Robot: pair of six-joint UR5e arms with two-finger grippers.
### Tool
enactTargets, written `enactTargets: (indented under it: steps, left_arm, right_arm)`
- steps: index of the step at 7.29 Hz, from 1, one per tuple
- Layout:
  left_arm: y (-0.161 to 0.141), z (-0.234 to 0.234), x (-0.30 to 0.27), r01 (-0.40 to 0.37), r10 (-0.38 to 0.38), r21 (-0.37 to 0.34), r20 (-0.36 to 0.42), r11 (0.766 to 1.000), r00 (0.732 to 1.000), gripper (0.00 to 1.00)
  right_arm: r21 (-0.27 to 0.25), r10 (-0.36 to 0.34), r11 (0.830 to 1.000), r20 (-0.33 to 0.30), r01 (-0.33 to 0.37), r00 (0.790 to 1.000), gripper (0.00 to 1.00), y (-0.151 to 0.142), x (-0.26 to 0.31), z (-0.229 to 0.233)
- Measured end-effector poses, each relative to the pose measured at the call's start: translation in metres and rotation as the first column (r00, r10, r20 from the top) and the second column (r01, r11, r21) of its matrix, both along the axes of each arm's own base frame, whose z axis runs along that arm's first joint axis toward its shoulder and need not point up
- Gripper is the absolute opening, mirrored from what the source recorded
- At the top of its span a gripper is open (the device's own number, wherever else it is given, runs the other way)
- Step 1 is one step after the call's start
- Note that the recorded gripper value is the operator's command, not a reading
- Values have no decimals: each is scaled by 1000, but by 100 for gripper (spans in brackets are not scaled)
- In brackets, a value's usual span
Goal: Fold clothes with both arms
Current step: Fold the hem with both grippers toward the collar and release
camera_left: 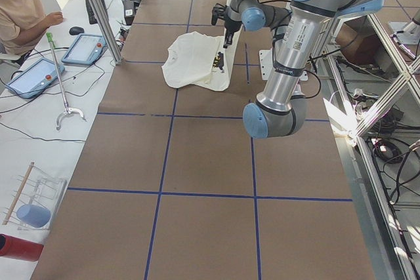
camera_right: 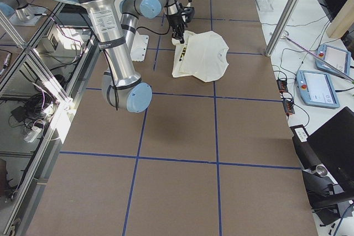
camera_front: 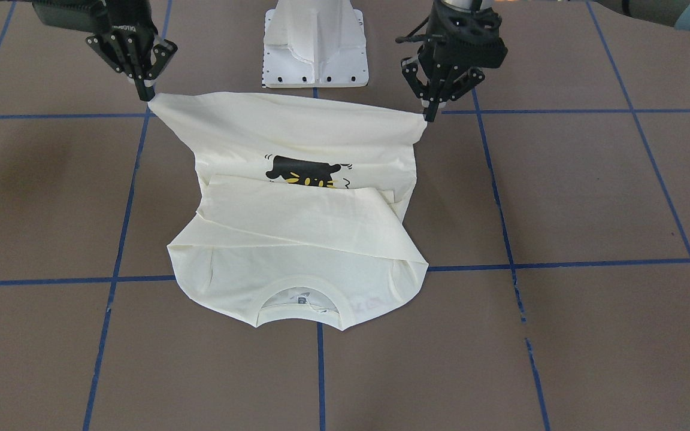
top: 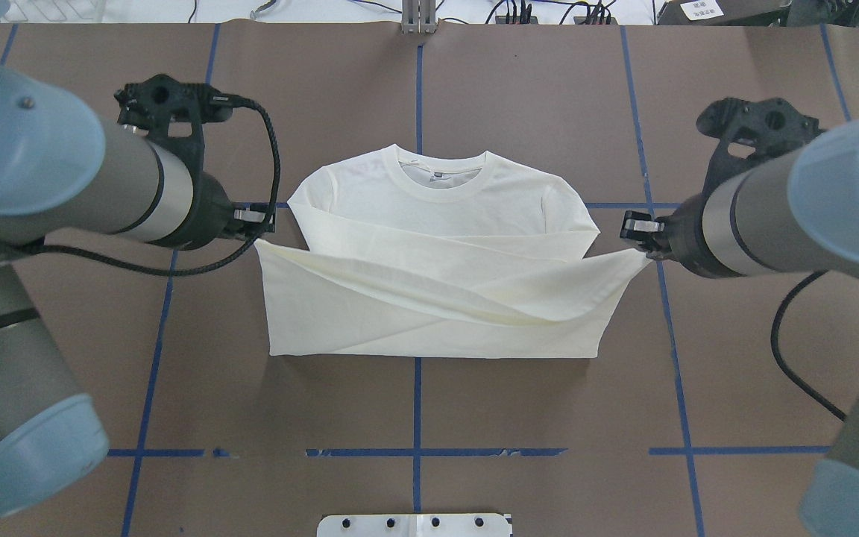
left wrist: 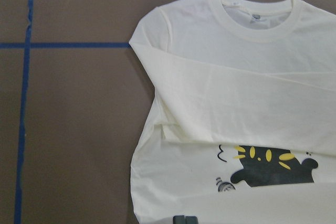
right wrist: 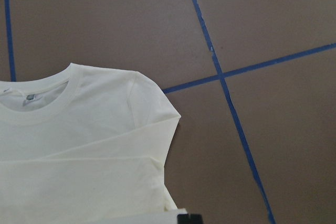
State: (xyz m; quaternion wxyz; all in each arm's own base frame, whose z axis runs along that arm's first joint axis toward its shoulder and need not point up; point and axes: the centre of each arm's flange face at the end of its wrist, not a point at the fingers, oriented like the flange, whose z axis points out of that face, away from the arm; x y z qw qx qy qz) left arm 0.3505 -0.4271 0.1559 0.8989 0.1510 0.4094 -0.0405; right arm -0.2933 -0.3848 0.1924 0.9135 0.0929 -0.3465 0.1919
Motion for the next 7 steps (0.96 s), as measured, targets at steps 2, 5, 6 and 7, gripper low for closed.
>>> enactTargets:
  steps: [2, 5, 6, 7]
  left_arm:
    - [-77, 31, 38, 39, -39, 16, 18, 999, 999, 0]
    - [-161, 82, 107, 74, -75, 38, 26, 997, 997, 0]
    - [-181, 99, 126, 83, -85, 42, 35, 996, 996, 0]
    - [-194, 118, 139, 92, -94, 46, 45, 995, 995, 0]
  right_arm:
    - [1, 24, 1000, -33, -24, 999, 0, -78, -42, 38]
    - [3, 38, 999, -53, -38, 998, 0, -162, -122, 112]
    - [6, 42, 999, -61, -41, 997, 0, -176, -137, 134]
    - [7, 44, 999, -72, -43, 996, 0, -183, -147, 152]
